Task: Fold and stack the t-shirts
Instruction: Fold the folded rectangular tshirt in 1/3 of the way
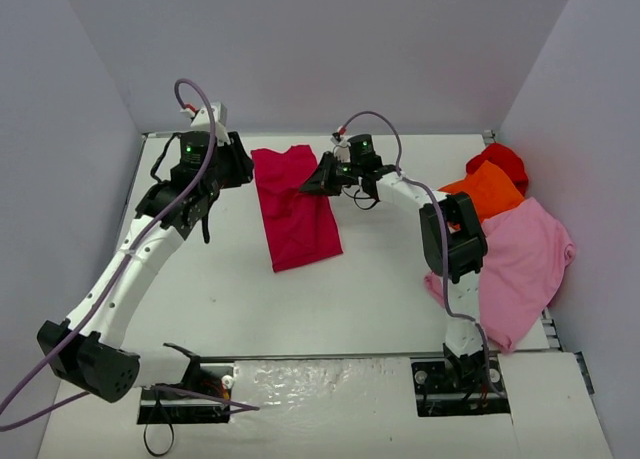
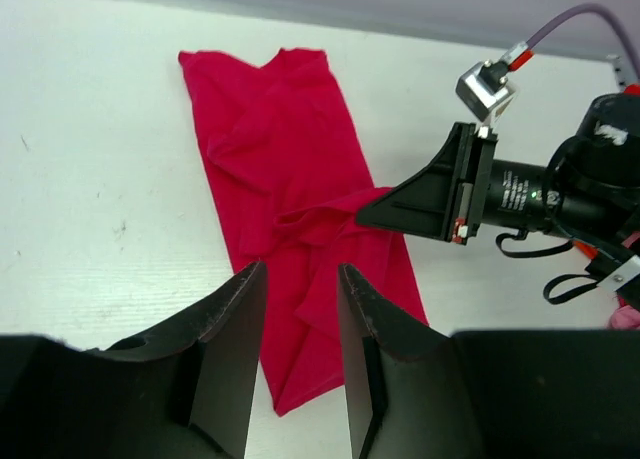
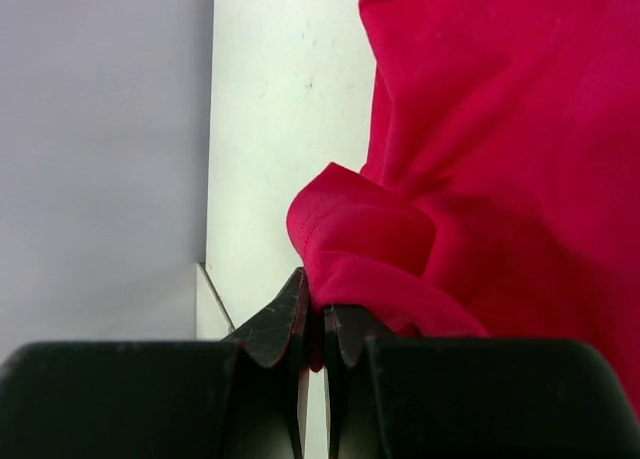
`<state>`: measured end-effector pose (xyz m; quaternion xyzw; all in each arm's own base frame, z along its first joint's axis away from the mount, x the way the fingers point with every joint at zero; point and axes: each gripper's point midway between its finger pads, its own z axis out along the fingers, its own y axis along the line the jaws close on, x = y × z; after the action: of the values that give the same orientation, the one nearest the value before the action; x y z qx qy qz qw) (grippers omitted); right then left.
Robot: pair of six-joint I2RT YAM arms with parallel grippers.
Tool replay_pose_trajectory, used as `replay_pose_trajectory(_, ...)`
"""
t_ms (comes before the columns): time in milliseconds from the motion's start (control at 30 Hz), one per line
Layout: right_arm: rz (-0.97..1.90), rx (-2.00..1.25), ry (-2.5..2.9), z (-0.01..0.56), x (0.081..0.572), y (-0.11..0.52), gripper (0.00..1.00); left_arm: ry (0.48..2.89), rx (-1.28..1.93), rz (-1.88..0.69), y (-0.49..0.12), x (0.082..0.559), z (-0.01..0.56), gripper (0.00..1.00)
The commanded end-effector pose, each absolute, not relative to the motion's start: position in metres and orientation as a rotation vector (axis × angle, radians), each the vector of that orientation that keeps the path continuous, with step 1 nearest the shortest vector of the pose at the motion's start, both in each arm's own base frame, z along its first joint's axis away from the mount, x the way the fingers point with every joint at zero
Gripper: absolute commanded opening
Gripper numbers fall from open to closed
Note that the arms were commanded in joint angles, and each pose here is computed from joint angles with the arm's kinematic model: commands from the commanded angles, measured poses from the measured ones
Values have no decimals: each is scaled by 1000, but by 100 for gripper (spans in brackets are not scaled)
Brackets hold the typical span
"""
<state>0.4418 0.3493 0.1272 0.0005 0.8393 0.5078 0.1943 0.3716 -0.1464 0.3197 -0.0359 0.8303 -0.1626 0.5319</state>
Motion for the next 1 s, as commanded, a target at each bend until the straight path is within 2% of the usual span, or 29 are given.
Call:
replay_pose_trajectory(0, 1524, -56, 2197, 168, 458, 361, 0, 2073, -69, -332, -142, 368, 288, 31)
replay_pose_trajectory(200, 1519, -26, 2173, 151, 479, 369, 6, 2128, -65, -367, -147, 362, 263, 31)
replay_pose_trajectory(267, 1506, -25, 2157, 145, 488, 373, 45, 2159, -72, -389, -151, 358, 245, 30)
replay_pose_trajectory(300, 1494, -25, 2143, 147, 491, 374, 61, 2168, -71, -408, -153, 356, 240, 30)
replay_pose_trajectory(367, 1443, -24, 2123, 153, 495, 370, 76, 2188, -72, -420, -155, 353, 231, 30)
replay_pose_trajectory(433, 1367, -28, 2100, 162, 498, 364, 82, 2204, -76, -422, -155, 351, 223, 30)
replay_pose_trajectory(533, 1170, -38, 2077, 190, 494, 343, 84, 2225, -81, -431, -155, 345, 212, 30)
replay_pose_trajectory(633, 1031, -67, 2109, 202, 478, 332, 80, 2231, -81, -442, -155, 340, 210, 30)
replay_pose_trajectory(733, 960, -128, 2180, 203, 449, 338, 63, 2235, -80, -430, -151, 335, 210, 30)
replay_pose_trajectory(767, 934, -153, 2204, 201, 441, 343, 61, 2236, -78, -423, -150, 335, 211, 30)
replay_pose_trajectory(967, 586, -424, 2387, 164, 381, 371, 61, 2244, -92, -386, -141, 326, 215, 30)
